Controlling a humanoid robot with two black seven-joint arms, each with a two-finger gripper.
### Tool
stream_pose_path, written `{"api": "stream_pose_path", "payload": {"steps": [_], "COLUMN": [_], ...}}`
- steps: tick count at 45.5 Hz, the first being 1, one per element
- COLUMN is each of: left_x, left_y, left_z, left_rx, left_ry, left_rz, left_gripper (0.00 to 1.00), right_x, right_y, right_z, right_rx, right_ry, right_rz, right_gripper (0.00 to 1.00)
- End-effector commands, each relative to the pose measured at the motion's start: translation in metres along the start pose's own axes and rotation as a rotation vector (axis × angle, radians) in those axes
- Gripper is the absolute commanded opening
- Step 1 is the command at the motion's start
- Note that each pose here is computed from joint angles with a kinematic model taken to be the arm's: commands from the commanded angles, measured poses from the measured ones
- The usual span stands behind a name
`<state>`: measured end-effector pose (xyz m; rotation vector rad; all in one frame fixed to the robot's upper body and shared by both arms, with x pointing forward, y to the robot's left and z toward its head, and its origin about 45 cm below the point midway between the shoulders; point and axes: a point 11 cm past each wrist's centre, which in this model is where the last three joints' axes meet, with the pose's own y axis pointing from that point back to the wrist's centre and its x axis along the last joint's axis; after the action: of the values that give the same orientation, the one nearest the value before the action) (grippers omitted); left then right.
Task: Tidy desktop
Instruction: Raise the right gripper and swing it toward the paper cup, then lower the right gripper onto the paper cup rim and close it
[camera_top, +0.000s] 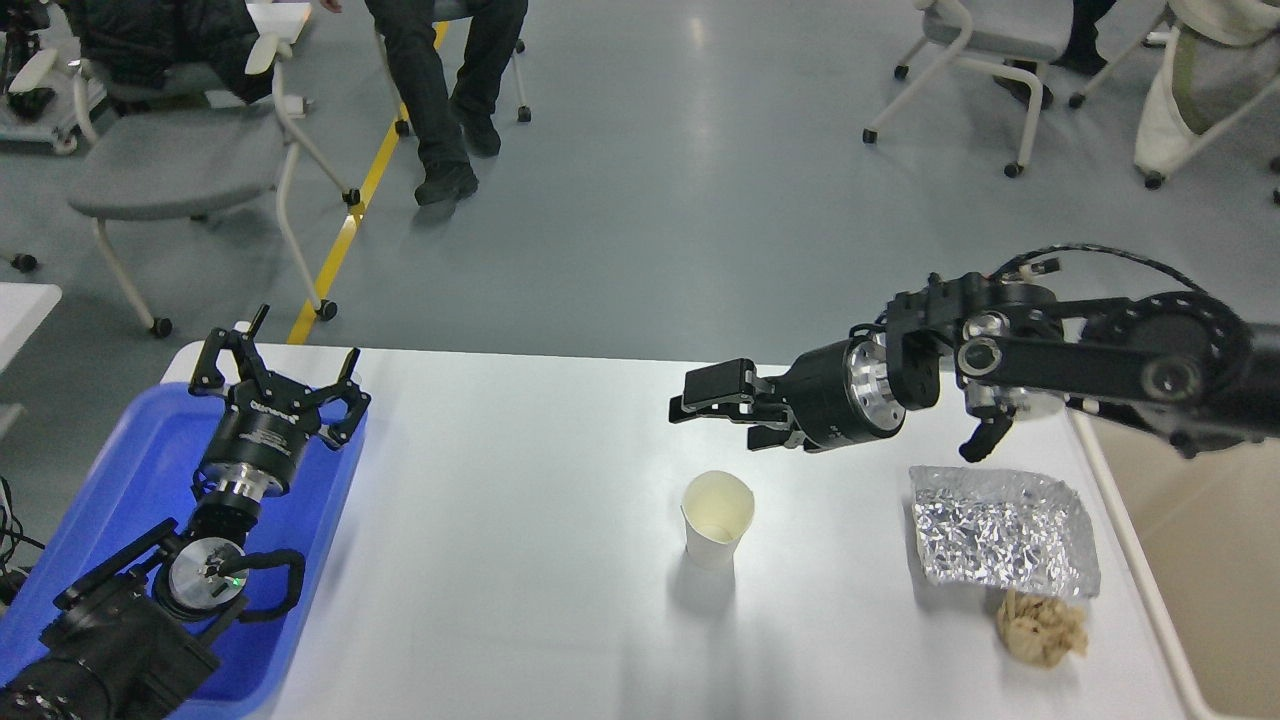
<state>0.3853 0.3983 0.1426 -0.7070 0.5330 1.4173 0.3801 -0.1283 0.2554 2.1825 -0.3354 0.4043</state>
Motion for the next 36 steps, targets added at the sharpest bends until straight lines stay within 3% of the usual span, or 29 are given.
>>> {"api": "stream_pose_path", "payload": {"steps": [1, 8, 36], "left_x": [0.001, 0.000, 0.001], "left_y": [0.001, 0.000, 0.001], "left_z": [0.000, 0.000, 0.000], "left_rx": [0.001, 0.000, 0.001], "left_ry": [-0.001, 0.000, -0.001], "left_rz": [0.001, -0.001, 0.001], "left_gripper": [1.00, 1.00, 1.00], "right_x": [-0.014, -0.013, -0.033], "right_y": [-0.034, -0.046, -0.060], "right_z": [0.017, 0.048, 0.088], "right_rx": [-0.148, -0.221, -0.267], "right_ry": [0.244, 0.325, 0.268], "right_rz": [-0.050, -0.028, -0.042], "right_gripper": [1.00, 1.00, 1.00]}}
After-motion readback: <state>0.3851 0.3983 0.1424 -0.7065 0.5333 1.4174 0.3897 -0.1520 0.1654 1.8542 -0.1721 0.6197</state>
